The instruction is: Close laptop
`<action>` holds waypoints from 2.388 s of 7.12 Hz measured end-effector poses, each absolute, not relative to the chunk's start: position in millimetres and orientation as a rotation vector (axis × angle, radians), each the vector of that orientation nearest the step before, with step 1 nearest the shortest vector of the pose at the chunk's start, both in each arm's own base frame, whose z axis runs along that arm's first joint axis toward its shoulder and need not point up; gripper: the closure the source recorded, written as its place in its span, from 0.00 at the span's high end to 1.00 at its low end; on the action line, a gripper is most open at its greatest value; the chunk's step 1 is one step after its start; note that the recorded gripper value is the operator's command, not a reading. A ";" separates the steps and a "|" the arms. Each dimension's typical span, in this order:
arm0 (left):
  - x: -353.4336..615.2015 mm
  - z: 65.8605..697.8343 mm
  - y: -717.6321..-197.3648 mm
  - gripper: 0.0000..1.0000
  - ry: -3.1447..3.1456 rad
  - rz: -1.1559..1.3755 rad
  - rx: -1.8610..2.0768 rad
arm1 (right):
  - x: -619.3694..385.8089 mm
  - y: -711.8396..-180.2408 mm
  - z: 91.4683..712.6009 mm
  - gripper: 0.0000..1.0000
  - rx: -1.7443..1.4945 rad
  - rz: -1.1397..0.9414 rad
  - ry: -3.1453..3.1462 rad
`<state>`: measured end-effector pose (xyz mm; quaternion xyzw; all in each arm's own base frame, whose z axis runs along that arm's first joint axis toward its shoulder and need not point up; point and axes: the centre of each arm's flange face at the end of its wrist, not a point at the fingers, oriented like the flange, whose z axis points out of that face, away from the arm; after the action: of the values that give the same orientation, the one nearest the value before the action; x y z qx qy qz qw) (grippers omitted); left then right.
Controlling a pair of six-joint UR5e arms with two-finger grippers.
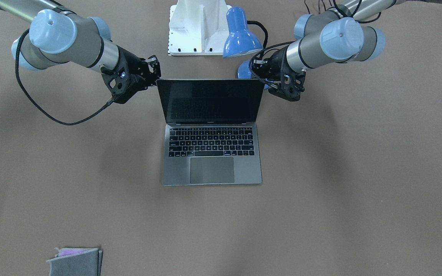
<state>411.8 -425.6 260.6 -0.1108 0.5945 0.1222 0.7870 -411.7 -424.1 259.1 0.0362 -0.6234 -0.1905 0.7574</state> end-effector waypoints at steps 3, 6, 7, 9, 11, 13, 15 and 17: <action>393.1 254.0 -466.2 0.00 1.287 0.208 -0.182 | -413.1 -439.4 257.0 0.00 0.089 -0.398 -1.353; 394.5 249.7 -510.5 0.00 1.271 0.150 -0.154 | -409.9 -465.9 256.1 0.00 0.107 -0.367 -1.342; 400.4 252.9 -520.4 0.00 1.260 0.136 -0.138 | -412.9 -478.6 256.5 0.00 0.108 -0.354 -1.335; 411.0 265.3 -534.4 0.00 1.253 0.130 -0.119 | -420.3 -502.3 260.6 0.00 0.106 -0.330 -1.316; 420.9 267.6 -546.0 0.00 1.246 0.124 -0.121 | -424.6 -521.9 261.1 0.00 0.110 -0.310 -1.303; 428.5 269.7 -556.8 0.00 1.228 0.112 -0.103 | -430.9 -537.4 267.1 0.00 0.116 -0.294 -1.281; 437.6 279.4 -570.0 0.00 1.199 0.113 -0.071 | -443.3 -552.6 268.2 0.00 0.119 -0.285 -1.262; 451.5 291.4 -586.6 0.00 1.176 0.100 -0.039 | -452.7 -563.8 271.2 0.00 0.116 -0.271 -1.245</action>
<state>451.5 -586.6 291.4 -0.0185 0.5546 0.0473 0.8306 -452.7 -563.8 271.2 0.0543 -0.5807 -0.1265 0.8024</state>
